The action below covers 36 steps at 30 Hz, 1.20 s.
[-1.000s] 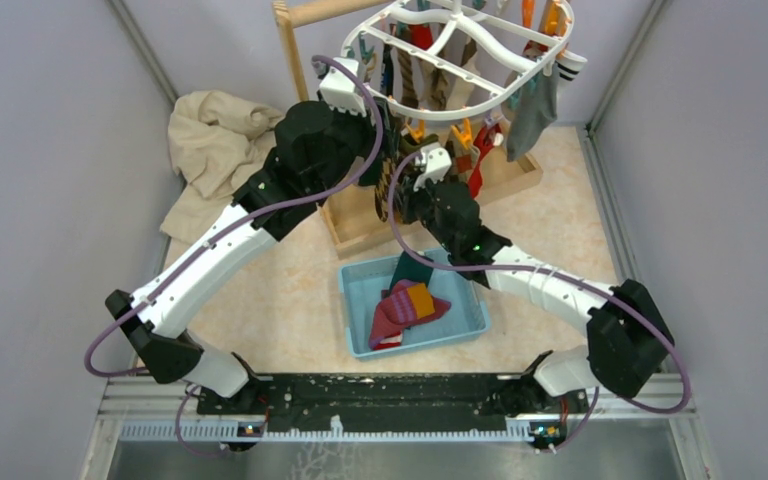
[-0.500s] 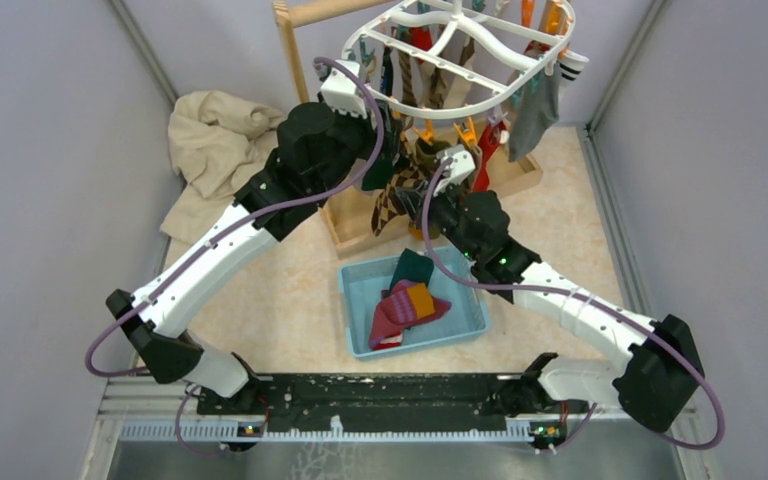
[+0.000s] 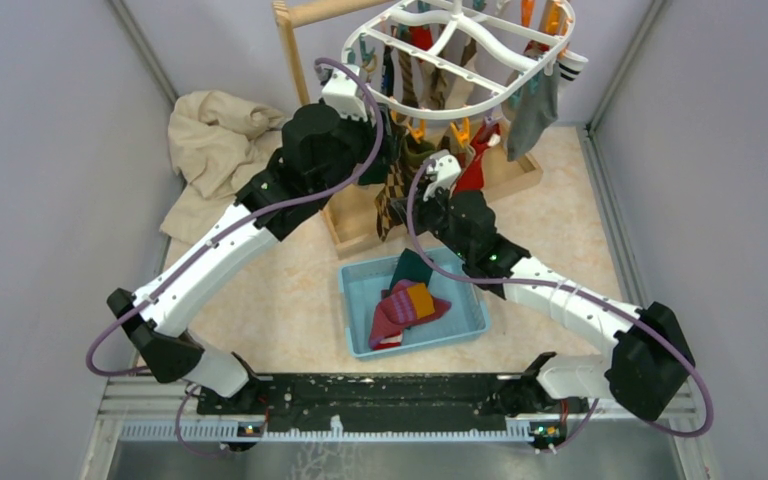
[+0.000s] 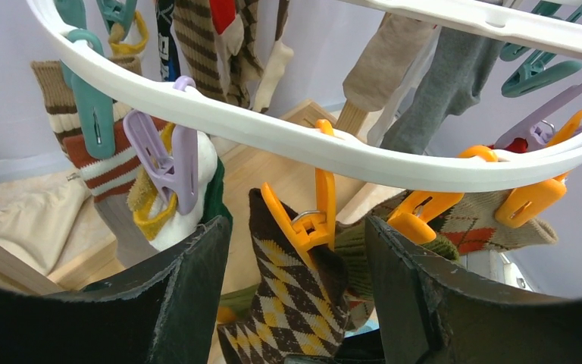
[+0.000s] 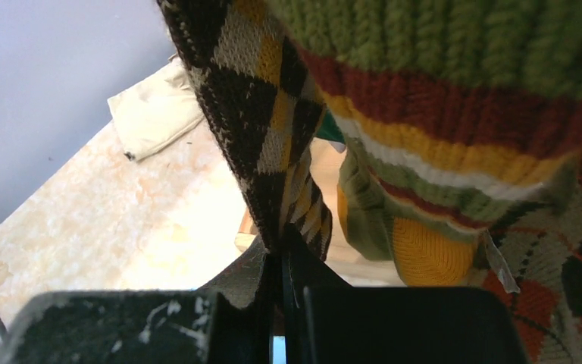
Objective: Remove the socks clipped to the hanger
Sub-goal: Remove the sock from the hanger.
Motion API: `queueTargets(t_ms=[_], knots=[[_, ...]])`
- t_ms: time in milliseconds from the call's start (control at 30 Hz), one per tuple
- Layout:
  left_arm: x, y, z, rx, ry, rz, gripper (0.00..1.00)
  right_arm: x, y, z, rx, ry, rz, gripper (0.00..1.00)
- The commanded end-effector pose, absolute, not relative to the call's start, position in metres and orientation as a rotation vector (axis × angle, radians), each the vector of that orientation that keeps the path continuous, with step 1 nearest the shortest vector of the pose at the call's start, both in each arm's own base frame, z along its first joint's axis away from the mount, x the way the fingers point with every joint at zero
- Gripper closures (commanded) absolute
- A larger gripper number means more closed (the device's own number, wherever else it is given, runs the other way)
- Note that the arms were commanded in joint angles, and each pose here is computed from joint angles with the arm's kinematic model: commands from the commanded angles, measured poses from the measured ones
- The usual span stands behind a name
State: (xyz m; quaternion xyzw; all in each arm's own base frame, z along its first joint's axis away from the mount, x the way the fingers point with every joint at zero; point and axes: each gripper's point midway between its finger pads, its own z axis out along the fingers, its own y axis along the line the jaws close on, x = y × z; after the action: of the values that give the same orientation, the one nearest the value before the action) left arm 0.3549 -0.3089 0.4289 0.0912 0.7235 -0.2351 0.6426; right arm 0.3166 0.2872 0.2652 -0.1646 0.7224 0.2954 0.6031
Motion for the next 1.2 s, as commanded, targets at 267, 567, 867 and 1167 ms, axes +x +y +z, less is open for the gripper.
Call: queueTargets(t_ms=[267, 567, 867, 1167], knots=[[0.365, -0.313, 0.432, 0.138, 1.654, -0.556, 0.31, 0.318, 0.297, 0.289, -0.391, 1.599, 0.712, 1.0], [0.372, -0.321, 0.424, 0.135, 1.673, -0.549, 0.34, 0.317, 0.298, 0.289, -0.397, 1.6, 0.709, 1.0], [0.37, -0.311, 0.437, 0.103, 1.629, -0.54, 0.34, 0.316, 0.298, 0.287, -0.402, 1.605, 0.707, 1.0], [0.367, -0.298, 0.452, 0.047, 1.556, -0.547, 0.34, 0.317, 0.299, 0.289, -0.402, 1.604, 0.708, 1.0]])
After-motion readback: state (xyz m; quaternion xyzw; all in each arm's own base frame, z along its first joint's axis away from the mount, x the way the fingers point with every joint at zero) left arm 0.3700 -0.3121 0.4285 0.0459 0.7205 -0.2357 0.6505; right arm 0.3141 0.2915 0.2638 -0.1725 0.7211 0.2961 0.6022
